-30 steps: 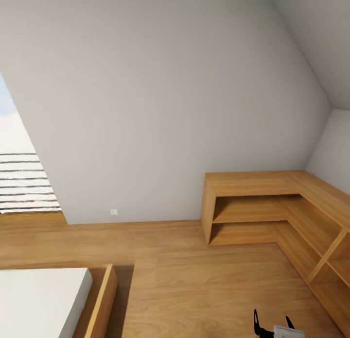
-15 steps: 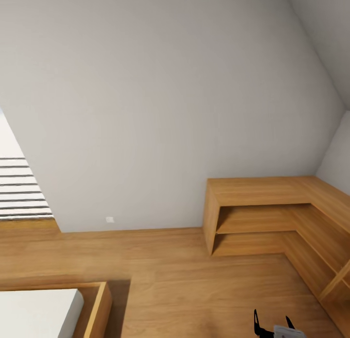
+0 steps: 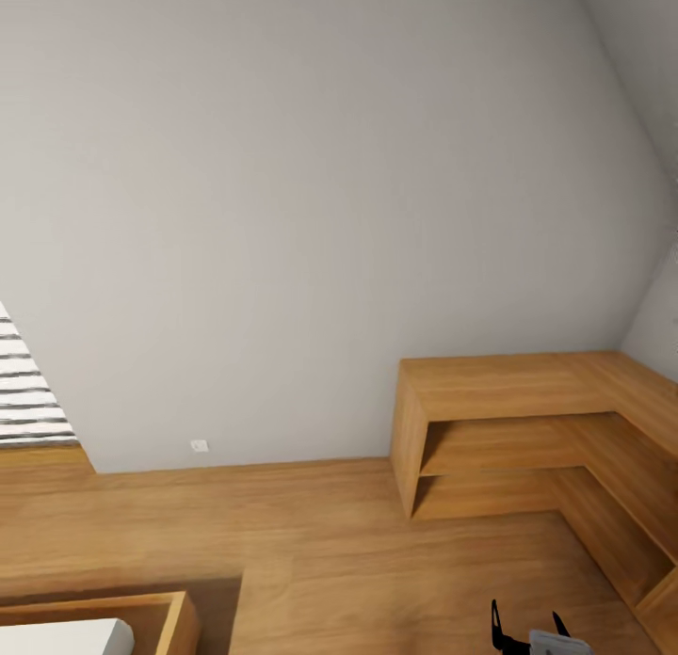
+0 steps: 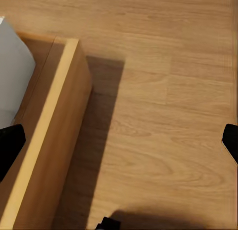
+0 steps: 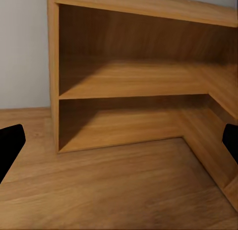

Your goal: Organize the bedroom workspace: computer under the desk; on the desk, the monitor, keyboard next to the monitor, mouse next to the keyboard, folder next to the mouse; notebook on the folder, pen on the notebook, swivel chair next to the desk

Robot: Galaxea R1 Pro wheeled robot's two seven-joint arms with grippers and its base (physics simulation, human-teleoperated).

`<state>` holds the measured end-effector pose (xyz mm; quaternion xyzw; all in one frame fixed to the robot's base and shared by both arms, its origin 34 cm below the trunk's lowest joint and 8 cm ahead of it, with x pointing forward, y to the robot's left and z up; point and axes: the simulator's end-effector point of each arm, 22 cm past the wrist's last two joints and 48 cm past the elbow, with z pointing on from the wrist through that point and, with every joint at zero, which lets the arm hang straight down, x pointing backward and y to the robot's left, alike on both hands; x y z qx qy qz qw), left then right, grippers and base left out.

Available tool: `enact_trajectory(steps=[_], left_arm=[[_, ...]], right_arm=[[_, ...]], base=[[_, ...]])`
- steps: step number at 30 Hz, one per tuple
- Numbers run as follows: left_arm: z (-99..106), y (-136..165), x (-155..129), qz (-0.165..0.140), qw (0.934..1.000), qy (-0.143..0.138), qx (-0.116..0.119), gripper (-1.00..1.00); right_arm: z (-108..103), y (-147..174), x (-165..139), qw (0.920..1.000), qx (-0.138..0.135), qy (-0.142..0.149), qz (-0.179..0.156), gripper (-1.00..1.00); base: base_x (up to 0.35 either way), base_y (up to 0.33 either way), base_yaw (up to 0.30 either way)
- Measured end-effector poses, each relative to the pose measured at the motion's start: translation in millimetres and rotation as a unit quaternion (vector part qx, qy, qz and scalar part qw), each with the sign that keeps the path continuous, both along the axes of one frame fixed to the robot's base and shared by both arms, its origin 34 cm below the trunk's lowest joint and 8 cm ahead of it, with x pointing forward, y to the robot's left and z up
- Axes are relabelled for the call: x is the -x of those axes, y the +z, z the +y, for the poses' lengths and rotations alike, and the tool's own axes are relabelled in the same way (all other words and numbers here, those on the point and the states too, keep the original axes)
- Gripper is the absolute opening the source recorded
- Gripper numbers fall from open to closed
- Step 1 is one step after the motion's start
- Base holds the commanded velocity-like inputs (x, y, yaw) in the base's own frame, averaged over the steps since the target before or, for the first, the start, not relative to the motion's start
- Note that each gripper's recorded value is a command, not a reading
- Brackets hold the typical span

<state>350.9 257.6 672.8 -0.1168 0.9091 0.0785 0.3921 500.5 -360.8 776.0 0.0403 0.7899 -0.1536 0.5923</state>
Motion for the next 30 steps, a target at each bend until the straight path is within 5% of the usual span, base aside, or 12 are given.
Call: enact_trajectory(steps=[17, 30], left_arm=[[0.2, 3.2, -4.3, -0.007, 1.0, 0.001, 0.0, 1.0], [4.5, 5.5, -7.0, -0.011, 0.9999, 0.009, -0.001, 1.0]], right_arm=[[1.9, 5.4, -3.2, 1.0, 0.0, 0.003, -0.007, 1.0], [2.1, 9.9, -5.6, 0.9999, 0.0, 0.003, -0.014, 1.0]], base=[[0.326, -0.002, -0.213], [0.099, -0.007, -0.236]])
